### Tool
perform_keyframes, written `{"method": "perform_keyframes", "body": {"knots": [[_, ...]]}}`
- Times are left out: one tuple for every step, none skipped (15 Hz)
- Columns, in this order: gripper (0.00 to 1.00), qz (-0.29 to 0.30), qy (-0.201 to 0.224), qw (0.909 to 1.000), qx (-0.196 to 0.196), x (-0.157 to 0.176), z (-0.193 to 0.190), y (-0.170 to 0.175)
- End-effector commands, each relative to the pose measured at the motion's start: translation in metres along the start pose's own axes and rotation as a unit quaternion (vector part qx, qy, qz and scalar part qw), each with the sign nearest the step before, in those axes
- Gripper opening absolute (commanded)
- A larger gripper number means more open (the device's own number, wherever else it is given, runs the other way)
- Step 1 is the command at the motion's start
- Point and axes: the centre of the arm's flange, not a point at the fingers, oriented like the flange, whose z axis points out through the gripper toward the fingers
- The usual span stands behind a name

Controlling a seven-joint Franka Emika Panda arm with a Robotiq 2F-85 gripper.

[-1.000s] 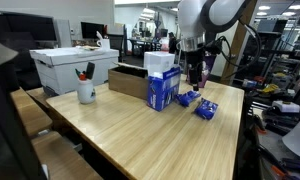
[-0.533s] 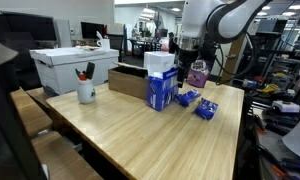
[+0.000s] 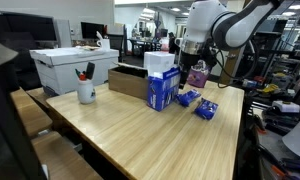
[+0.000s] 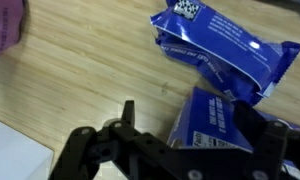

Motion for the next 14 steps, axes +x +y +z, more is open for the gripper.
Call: {"method": "perform_keyframes", "body": {"knots": [[1.0,-0.067,0.031,0.9962,0.046,-0.017,0.003,0.013],[1.0,-0.084,0.038,0.9942,0.055,-0.019,0.005,0.015],[1.0,-0.104,0.043,0.9919,0.059,-0.021,0.008,0.015],[1.0,-0.12,0.045,0.9898,0.062,-0.023,0.01,0.015],[1.0,-0.137,0.04,0.9876,0.064,-0.025,0.013,0.014],[1.0,-0.15,0.034,0.986,0.064,-0.026,0.015,0.013],[1.0,-0.162,0.025,0.9842,0.068,-0.026,0.015,0.013],[1.0,-0.171,0.015,0.9826,0.07,-0.026,0.016,0.014],[1.0,-0.174,0.001,0.982,0.074,-0.026,0.017,0.015],[1.0,-0.178,-0.008,0.9809,0.078,-0.026,0.019,0.016],[1.0,-0.184,-0.021,0.979,0.084,-0.026,0.021,0.017],[1.0,-0.19,-0.033,0.9773,0.088,-0.026,0.022,0.018],[1.0,-0.191,-0.045,0.9762,0.093,-0.026,0.023,0.019],[1.0,-0.192,-0.055,0.9751,0.097,-0.026,0.023,0.02]]}}
